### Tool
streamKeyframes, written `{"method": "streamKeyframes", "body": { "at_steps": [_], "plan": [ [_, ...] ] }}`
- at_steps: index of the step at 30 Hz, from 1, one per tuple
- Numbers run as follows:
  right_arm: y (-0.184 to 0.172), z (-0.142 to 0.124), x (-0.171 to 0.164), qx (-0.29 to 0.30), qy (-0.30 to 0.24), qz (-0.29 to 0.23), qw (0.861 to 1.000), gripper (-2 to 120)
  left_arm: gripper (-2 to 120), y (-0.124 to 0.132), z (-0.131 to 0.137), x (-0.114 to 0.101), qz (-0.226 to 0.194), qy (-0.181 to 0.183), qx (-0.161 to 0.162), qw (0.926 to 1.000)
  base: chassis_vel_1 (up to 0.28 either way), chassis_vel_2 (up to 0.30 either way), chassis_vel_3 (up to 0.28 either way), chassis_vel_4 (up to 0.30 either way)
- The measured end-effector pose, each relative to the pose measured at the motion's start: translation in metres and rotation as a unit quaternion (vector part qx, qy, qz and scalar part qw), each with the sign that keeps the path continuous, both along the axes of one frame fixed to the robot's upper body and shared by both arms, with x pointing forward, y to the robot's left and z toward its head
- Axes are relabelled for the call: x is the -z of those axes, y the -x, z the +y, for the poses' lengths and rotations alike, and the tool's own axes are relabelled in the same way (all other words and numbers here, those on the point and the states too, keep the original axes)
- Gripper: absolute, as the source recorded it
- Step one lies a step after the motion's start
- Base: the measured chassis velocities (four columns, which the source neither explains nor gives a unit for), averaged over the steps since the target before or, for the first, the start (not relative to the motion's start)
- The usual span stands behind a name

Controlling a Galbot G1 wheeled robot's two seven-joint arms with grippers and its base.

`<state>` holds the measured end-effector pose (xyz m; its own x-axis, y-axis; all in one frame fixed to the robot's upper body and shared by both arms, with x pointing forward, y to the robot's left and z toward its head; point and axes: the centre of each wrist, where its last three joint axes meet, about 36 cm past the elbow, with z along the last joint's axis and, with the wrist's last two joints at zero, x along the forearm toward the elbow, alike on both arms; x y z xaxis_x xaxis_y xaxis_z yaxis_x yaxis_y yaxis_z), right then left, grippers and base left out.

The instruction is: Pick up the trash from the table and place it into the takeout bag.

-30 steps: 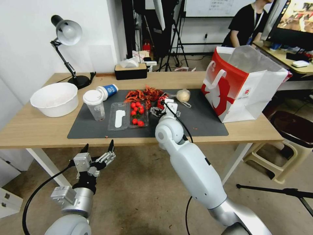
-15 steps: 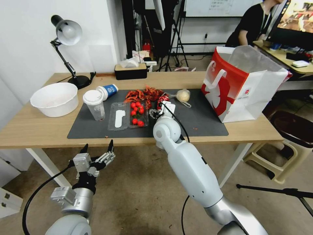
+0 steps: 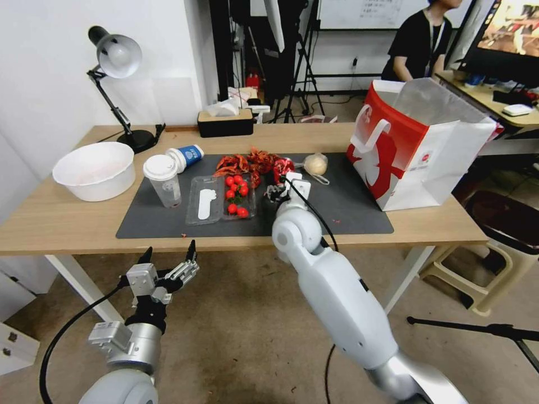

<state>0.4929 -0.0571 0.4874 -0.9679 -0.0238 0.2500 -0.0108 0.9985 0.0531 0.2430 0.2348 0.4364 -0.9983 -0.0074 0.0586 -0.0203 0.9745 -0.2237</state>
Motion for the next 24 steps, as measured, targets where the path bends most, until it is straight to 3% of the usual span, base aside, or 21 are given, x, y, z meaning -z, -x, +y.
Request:
{"method": "streamKeyframes", "body": {
  "at_steps": [1,3,4,7,9,14,18,20,23,24],
  "plan": [
    [0.0,0.0,0.0,0.0,0.0,0.0,1.0,57,100,0.0,0.0,0.0,0.0,0.0,0.0,1.0,0.0,0.0,0.0,0.0],
    [0.007,-0.028,0.004,-0.018,0.077,-0.097,0.992,57,100,0.001,0.0,0.0,0.0,-0.001,-0.001,1.0,0.0,0.0,0.0,0.0],
    [0.007,-0.028,0.004,-0.018,0.077,-0.097,0.992,57,100,0.001,0.0,0.0,0.0,-0.001,-0.001,1.0,0.0,0.0,0.0,0.0],
    [0.012,-0.066,-0.013,-0.013,0.144,-0.201,0.969,57,100,0.002,-0.001,-0.002,-0.001,-0.001,-0.001,1.0,0.0,0.0,0.0,0.0],
    [0.012,-0.075,-0.021,-0.007,0.152,-0.219,0.964,57,100,0.002,-0.001,-0.002,-0.001,-0.001,0.0,1.0,0.0,0.0,0.0,0.0],
    [0.0,-0.137,-0.078,0.051,0.187,-0.306,0.932,57,100,0.003,-0.006,-0.009,-0.008,0.013,0.008,0.9998,0.0,0.0,0.0,0.0],
    [-0.012,-0.173,-0.106,0.086,0.193,-0.324,0.922,57,100,0.004,-0.009,-0.014,-0.012,0.017,0.01,0.9997,0.0,0.0,0.0,0.0],
    [-0.014,-0.178,-0.11,0.09,0.193,-0.323,0.922,57,100,0.004,-0.009,-0.015,-0.012,0.018,0.011,0.9997,0.0,0.0,0.0,0.0],
    [-0.022,-0.195,-0.118,0.105,0.19,-0.313,0.925,57,100,0.006,-0.01,-0.018,-0.014,0.019,0.013,0.9996,0.0,0.0,0.0,0.0],
    [-0.03,-0.213,-0.124,0.121,0.179,-0.289,0.933,57,100,0.006,-0.011,-0.021,-0.016,0.019,0.014,0.9996,0.0,0.0,0.0,0.0]
  ]
}}
